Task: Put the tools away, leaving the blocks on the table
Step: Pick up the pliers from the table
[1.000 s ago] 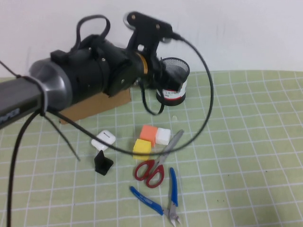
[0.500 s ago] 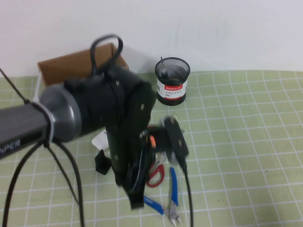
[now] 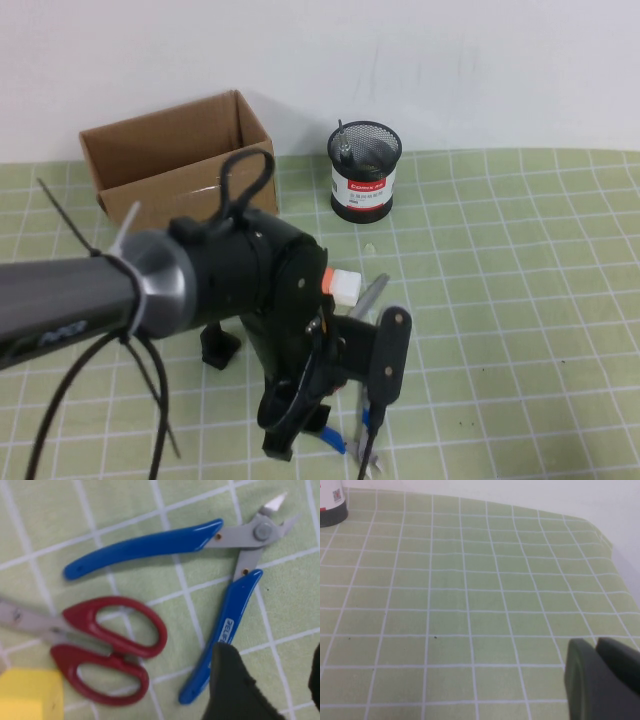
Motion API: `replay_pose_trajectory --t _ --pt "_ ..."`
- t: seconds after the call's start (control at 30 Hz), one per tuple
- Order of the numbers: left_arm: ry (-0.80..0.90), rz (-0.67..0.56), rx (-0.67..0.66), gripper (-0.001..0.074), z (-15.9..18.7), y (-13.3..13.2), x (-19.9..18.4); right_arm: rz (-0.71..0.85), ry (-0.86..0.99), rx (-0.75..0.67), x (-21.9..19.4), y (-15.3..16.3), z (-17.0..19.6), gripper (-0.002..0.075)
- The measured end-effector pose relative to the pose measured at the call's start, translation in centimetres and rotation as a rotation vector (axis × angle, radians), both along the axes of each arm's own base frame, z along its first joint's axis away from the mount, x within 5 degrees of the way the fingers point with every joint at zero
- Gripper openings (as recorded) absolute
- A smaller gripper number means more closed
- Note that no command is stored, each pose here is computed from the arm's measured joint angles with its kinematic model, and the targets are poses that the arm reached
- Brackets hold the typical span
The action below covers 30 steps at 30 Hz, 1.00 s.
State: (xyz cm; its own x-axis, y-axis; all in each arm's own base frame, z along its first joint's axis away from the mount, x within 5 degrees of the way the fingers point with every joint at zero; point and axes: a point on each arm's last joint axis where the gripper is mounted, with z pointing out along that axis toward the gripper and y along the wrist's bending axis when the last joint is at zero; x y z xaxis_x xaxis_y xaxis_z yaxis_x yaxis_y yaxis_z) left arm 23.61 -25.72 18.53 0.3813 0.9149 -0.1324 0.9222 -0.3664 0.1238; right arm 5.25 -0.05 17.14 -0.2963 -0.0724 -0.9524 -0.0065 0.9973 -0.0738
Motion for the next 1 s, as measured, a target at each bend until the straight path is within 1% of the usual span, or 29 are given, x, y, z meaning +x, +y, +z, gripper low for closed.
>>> replay_pose_trajectory --t 0.13,0.3,0.53,0.63,0.83,0.9,1.0 --pt "0.019 -0.073 0.038 0.0318 -1.8 -0.2 0.2 0.0 0.0 0.0 0.0 0.0 0.0 -0.0011" --pt "0.042 -0.137 0.073 0.0321 -3.9 -0.5 0.5 0.0 0.0 0.0 0.0 0.0 0.0 -0.0011" --pt "0.037 -0.168 0.094 0.0314 -6.0 -0.6 1.0 0.0 0.0 0.0 0.0 0.0 0.0 -0.0011" --pt "0.014 -0.177 0.091 0.0262 -6.2 -0.7 1.2 0.0 0.0 0.0 0.0 0.0 0.0 -0.0011" --pt "0.003 -0.173 0.085 0.0079 -6.5 -0.5 1.1 0.0 0.0 0.0 0.0 0.0 0.0 -0.0011" --pt "0.012 -0.153 0.076 0.0073 -6.4 -0.4 0.9 0.0 0.0 0.0 0.0 0.0 0.0 -0.0011" --pt "0.066 -0.057 0.023 0.0073 -5.7 -0.5 0.3 0.0 0.0 0.0 0.0 0.0 0.0 -0.0011"
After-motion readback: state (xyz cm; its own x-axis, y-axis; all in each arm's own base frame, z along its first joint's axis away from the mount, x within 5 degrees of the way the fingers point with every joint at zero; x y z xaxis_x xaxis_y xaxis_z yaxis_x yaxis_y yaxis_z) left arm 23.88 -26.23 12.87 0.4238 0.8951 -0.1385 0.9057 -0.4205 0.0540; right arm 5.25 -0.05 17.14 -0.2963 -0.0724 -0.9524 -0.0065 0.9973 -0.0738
